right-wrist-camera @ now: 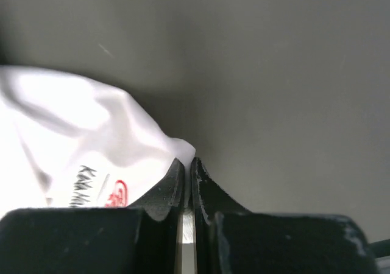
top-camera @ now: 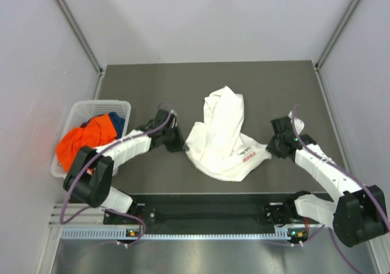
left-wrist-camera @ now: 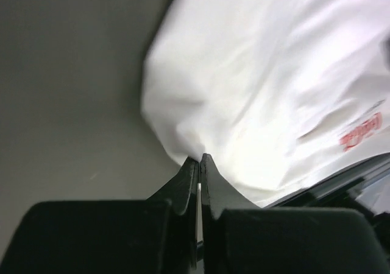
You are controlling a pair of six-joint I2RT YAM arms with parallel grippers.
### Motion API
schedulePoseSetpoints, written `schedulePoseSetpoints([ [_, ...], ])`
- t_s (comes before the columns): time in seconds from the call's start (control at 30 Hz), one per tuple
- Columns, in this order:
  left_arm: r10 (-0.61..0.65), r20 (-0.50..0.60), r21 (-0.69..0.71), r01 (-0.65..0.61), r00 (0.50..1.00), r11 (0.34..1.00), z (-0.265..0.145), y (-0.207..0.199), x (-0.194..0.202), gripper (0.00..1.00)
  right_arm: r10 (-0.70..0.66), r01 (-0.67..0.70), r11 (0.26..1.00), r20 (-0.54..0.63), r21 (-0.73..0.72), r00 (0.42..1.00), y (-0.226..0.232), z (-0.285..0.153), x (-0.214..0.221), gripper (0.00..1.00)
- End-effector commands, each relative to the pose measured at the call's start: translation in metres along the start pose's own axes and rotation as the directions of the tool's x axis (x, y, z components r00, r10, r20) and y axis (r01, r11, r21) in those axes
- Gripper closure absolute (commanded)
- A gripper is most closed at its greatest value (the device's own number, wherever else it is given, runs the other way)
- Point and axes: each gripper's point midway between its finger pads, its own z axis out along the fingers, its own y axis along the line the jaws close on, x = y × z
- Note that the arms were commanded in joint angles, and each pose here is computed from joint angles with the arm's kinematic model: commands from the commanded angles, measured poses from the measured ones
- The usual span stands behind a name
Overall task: Fold and stack the t-shirts
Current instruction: Flatten the tshirt out
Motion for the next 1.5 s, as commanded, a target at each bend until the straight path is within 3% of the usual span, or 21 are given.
schedulePoseSetpoints([
  [0.0, 0.078, 0.200, 0.120, -0.103, 0.977, 0.987, -0.031, -0.089, -0.093, 1.00, 0.028, -0.016, 0.998, 0.238, -0.053, 0.971, 0.036, -0.035, -0.097, 1.00],
  [0.03, 0.090, 0.317, 0.169, -0.149, 0.944, 0.974, -0.065, -0.135, -0.138, 1.00, 0.071, -0.041, 0.994, 0.323, -0.098, 0.944, 0.052, -0.064, -0.142, 1.00],
  [0.1, 0.091, 0.364, 0.153, -0.156, 0.927, 0.976, -0.087, -0.158, -0.169, 1.00, 0.051, -0.016, 0.996, 0.394, -0.093, 0.918, 0.058, -0.091, -0.185, 1.00],
  [0.13, 0.086, 0.462, 0.201, -0.198, 0.883, 0.959, -0.128, -0.196, -0.199, 1.00, 0.086, -0.009, 0.987, 0.480, -0.162, 0.873, 0.076, -0.134, -0.225, 1.00],
  [0.2, 0.069, 0.541, 0.186, -0.199, 0.838, 0.962, -0.156, -0.212, -0.223, 1.00, 0.026, 0.063, 0.986, 0.522, -0.152, 0.853, 0.084, -0.162, -0.250, 1.00],
  [0.23, 0.048, 0.600, 0.214, -0.218, 0.799, 0.952, -0.185, -0.230, -0.235, 1.00, 0.056, 0.077, 0.977, 0.583, -0.201, 0.811, 0.094, -0.201, -0.273, 1.00],
  [0.3, 0.024, 0.659, 0.208, -0.213, 0.751, 0.955, -0.212, -0.234, -0.245, 1.00, 0.022, 0.130, 0.971, 0.618, -0.200, 0.786, 0.096, -0.224, -0.283, 1.00],
  [0.4, 0.008, 0.688, 0.221, -0.220, 0.726, 0.950, -0.237, -0.234, -0.241, 1.00, -0.009, 0.182, 0.961, 0.637, -0.207, 0.771, 0.091, -0.249, -0.279, 1.00],
  [0.5, 0.016, 0.677, 0.205, -0.209, 0.736, 0.956, -0.234, -0.218, -0.226, 1.00, -0.061, 0.197, 0.967, 0.604, -0.161, 0.795, 0.073, -0.238, -0.256, 1.00],
  [0.63, 0.053, 0.632, 0.091, -0.141, 0.773, 0.986, -0.199, -0.162, -0.208, 1.00, -0.131, 0.228, 0.959, 0.452, -0.167, 0.882, 0.056, -0.188, -0.195, 1.00],
  [0.73, 0.043, 0.594, 0.049, -0.089, 0.803, 0.995, -0.183, -0.123, -0.198, 1.00, -0.169, 0.255, 0.947, 0.371, -0.197, 0.913, 0.048, -0.166, -0.158, 1.00],
  [0.83, 0.046, 0.594, 0.025, -0.076, 0.803, 0.997, -0.184, -0.103, -0.184, 1.00, -0.197, 0.260, 0.953, 0.329, -0.158, 0.923, 0.032, -0.154, -0.140, 1.00],
  [0.9, 0.032, 0.591, 0.077, -0.096, 0.806, 0.992, -0.188, -0.107, -0.173, 1.00, -0.197, 0.228, 0.971, 0.302, -0.070, 0.933, 0.012, -0.143, -0.133, 1.00],
  [0.93, 0.012, 0.538, 0.105, -0.081, 0.843, 0.991, -0.170, -0.100, -0.157, 1.00, -0.184, 0.189, 0.982, 0.289, 0.012, 0.939, -0.004, -0.130, -0.129, 1.00],
  [1.0, -0.005, 0.479, 0.232, -0.121, 0.878, 0.965, -0.157, -0.115, -0.138, 1.00, -0.179, 0.170, 0.984, 0.253, 0.059, 0.951, -0.014, -0.115, -0.121, 1.00],
  [1.07, -0.028, 0.351, 0.285, -0.078, 0.936, 0.955, -0.119, -0.103, -0.103, 1.00, -0.159, 0.144, 0.986, 0.226, 0.082, 0.961, -0.021, -0.097, -0.110, 1.00],
  [1.17, -0.016, 0.261, 0.336, -0.076, 0.965, 0.939, -0.083, -0.101, -0.074, 1.00, -0.121, 0.091, 0.986, 0.229, 0.137, 0.966, -0.035, -0.082, -0.108, 1.00],
  [1.27, 0.062, 0.226, 0.401, -0.150, 0.972, 0.904, -0.065, -0.122, -0.055, 1.00, -0.077, 0.031, 0.982, 0.242, 0.188, 0.967, -0.051, -0.076, -0.114, 1.00],
  [1.33, 0.117, 0.255, 0.468, -0.228, 0.960, 0.854, -0.064, -0.154, -0.049, 1.00, -0.068, 0.024, 0.983, 0.242, 0.182, 0.968, -0.052, -0.078, -0.118, 0.91],
  [1.4, 0.143, 0.231, 0.495, -0.243, 0.962, 0.835, -0.049, -0.169, -0.040, 1.00, -0.092, 0.065, 0.991, 0.233, 0.120, 0.968, -0.040, -0.085, -0.121, 0.61],
  [1.47, 0.182, 0.202, 0.532, -0.264, 0.962, 0.805, -0.032, -0.194, -0.027, 1.00, -0.127, 0.135, 0.991, 0.261, -0.013, 0.957, -0.016, -0.103, -0.127, 0.53],
])
